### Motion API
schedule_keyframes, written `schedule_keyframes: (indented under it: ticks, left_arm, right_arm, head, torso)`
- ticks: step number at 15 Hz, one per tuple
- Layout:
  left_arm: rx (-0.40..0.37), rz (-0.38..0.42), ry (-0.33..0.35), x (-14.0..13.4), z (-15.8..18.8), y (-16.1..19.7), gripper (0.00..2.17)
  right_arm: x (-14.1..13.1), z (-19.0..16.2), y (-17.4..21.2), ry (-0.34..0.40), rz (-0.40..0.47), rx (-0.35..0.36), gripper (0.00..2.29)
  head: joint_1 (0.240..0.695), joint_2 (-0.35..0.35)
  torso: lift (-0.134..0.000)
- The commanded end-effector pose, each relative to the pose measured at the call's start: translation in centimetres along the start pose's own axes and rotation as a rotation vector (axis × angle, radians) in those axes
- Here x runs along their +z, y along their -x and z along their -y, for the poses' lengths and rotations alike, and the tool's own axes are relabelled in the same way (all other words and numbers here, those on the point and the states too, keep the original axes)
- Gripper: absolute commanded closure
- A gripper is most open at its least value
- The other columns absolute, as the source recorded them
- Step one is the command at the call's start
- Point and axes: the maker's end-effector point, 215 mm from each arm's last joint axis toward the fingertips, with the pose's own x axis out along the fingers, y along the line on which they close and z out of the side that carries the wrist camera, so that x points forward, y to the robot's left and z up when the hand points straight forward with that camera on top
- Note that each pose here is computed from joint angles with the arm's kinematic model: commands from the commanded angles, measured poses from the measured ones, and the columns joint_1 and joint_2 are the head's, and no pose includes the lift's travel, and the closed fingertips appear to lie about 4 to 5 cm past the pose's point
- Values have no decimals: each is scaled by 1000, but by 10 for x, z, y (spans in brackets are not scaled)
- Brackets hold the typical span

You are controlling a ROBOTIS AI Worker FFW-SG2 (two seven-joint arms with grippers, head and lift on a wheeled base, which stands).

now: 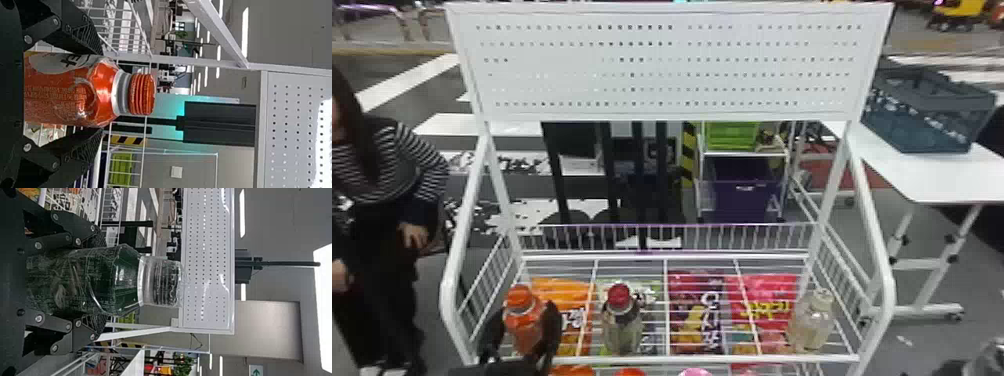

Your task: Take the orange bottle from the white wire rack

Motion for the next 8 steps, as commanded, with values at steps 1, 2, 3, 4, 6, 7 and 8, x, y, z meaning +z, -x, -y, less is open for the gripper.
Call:
schedule_keyframes:
  ticks: [1, 2, 3, 4, 6, 7, 8]
  left_arm:
    - [2, 9, 2, 5, -2, 3, 1801]
    - [-6, -5, -7, 4, 1, 4, 2064]
    - [-10, -25, -26, 0, 0, 8, 2101]
    - [-23, -41, -49, 0, 5, 12, 2101]
    - [-31, -31, -54, 23, 16, 19, 2101]
    - [-21, -38, -69, 37, 12, 24, 2101]
    - [-26, -28, -64, 59, 20, 29, 2101]
  right_arm:
    - [-2, 0, -2, -3, -3, -1, 947]
    - [-4, 0, -3, -7, -7, 0, 947]
    - [-4, -1, -5, -10, -5, 1, 947]
    - [-4, -2, -5, -12, -3, 2, 947]
    - [-7, -4, -10, -20, -13, 5, 947]
    - [-9, -4, -12, -18, -16, 6, 947]
    - [-10, -5, -13, -20, -21, 7, 947]
  head:
    - [499, 0]
    - [499, 0]
    - [499, 0]
    - [499, 0]
    - [499, 0]
    - [499, 0]
    - [499, 0]
  torso:
    - [0]
    - [0]
    - [0]
    - [0]
    - [0]
    - [0]
    - [0]
